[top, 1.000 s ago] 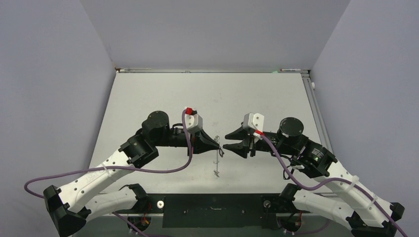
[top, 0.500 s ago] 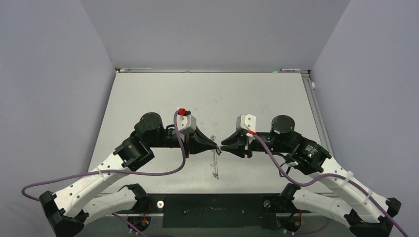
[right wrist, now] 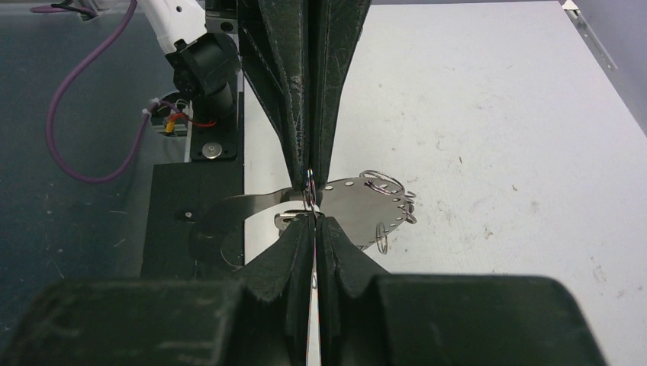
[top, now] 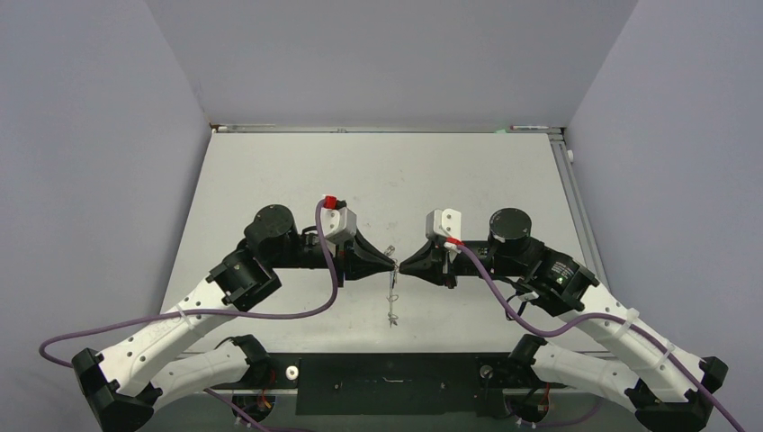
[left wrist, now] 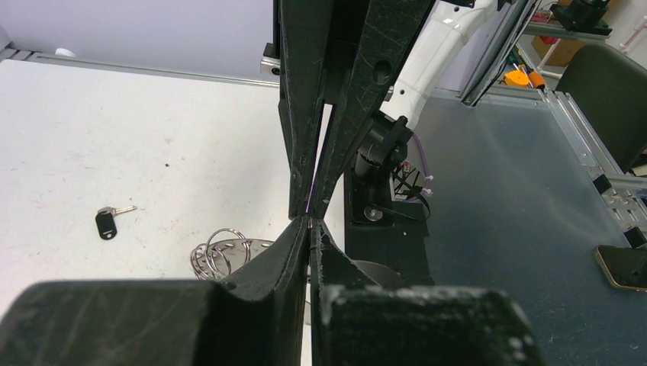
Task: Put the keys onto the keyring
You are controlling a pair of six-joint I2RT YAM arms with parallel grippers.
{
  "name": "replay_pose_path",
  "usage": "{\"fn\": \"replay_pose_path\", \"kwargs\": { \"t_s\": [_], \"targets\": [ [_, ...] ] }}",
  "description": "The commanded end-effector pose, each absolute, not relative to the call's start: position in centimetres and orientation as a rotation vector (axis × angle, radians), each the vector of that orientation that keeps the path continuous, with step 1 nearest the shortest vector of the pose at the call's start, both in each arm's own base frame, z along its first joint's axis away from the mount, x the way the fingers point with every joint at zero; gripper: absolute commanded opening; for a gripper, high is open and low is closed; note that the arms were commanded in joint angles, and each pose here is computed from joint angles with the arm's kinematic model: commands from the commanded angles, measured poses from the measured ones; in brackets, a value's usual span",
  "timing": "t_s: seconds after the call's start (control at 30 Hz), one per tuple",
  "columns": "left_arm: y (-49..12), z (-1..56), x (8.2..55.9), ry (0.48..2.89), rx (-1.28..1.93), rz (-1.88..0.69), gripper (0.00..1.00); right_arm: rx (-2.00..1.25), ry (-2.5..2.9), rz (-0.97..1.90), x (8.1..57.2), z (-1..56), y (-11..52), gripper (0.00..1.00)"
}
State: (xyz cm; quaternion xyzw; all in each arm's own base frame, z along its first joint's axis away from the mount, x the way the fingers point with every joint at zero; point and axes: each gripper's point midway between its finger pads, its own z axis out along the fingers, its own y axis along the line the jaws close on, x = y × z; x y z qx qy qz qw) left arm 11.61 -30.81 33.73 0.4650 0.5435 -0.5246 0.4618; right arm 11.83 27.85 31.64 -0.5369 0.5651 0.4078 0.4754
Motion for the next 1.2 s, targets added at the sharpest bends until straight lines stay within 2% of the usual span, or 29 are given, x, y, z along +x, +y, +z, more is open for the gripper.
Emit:
{"fn": "replay_pose_path", "kwargs": {
  "t_s": [0.0,1.17],
  "targets": [
    [-30.7,36.2,11.3,1.225,1.125,-1.301,0.00,-1.313,1.282,1.006,11.6,34.0,28.2,0.05],
    [-29.6,38.8,13.9,1.185,0.886,-1.314,0.00,-1.198,1.366,1.032,12.6,32.0,28.5,0.05]
  ]
}}
